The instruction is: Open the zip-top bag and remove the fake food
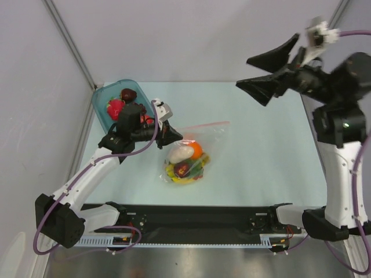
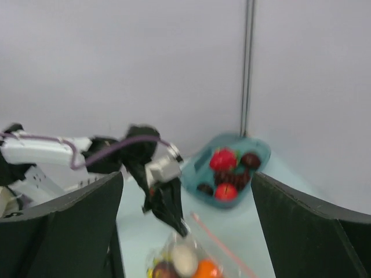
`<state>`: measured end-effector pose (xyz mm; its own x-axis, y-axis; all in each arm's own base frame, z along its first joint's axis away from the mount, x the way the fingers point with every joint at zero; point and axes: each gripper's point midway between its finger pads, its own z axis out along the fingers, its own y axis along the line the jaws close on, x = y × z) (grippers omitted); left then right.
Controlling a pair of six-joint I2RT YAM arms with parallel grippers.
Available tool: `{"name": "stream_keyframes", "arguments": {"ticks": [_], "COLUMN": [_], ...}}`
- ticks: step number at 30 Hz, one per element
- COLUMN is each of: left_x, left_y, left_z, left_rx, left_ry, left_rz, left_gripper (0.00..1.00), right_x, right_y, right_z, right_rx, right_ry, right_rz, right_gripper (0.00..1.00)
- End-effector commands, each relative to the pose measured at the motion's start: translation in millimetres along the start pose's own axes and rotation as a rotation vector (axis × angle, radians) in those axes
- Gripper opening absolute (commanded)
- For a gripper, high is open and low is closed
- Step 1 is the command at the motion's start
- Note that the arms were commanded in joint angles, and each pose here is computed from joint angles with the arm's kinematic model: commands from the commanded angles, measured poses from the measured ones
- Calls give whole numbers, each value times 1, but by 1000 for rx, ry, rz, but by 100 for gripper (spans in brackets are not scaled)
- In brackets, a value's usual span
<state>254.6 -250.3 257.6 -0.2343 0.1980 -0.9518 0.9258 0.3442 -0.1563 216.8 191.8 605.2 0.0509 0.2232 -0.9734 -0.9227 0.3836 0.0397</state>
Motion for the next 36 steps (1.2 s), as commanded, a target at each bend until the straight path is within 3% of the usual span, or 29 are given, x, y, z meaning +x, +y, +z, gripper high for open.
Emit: {"name": "stream_keyframes", "arguments": {"ticks": [1,6,10,17,26,28,29,32,33,34,35,36], "left_x": [-8,3,6,-3,-8,-9,-9,-9,-9,-9,-10,-8], "left_y": [-12,-7,-5,-10,-18,-21,-22,-27,-27,-28,-29,-26], "left_z": [6,19,22,21,19,18,18,17,17,17,17,18], "left_rx": [52,14,-5,10,40,50,57,75,76,79,77,55], "left_ry": [1,44,47,-12,-32,-39,-40,-46,-54,-59,-66,-65], "left_rz": [93,168,167,185,186,182,181,177,171,166,159,120], "left_gripper": [0,0,0,0,0,0,0,0,0,0,4,12], "right_x": [150,241,297,335,370,374,379,379,380,380,379,379], "right_y": [-85,-103,-104,-57,-38,-37,-36,-34,-34,-33,-31,-31], "right_z": [13,13,16,41,52,56,55,56,56,56,55,54], "right_rx": [109,59,109,48,-11,-24,-25,-33,-34,-40,-43,-40], "right_ry": [297,422,524,538,566,554,557,541,542,542,542,543], "right_rz": [232,305,203,49,12,5,7,-3,-5,-5,-8,-9], "right_gripper": [100,100,98,100,97,89,77,56,41,34,26,9]}}
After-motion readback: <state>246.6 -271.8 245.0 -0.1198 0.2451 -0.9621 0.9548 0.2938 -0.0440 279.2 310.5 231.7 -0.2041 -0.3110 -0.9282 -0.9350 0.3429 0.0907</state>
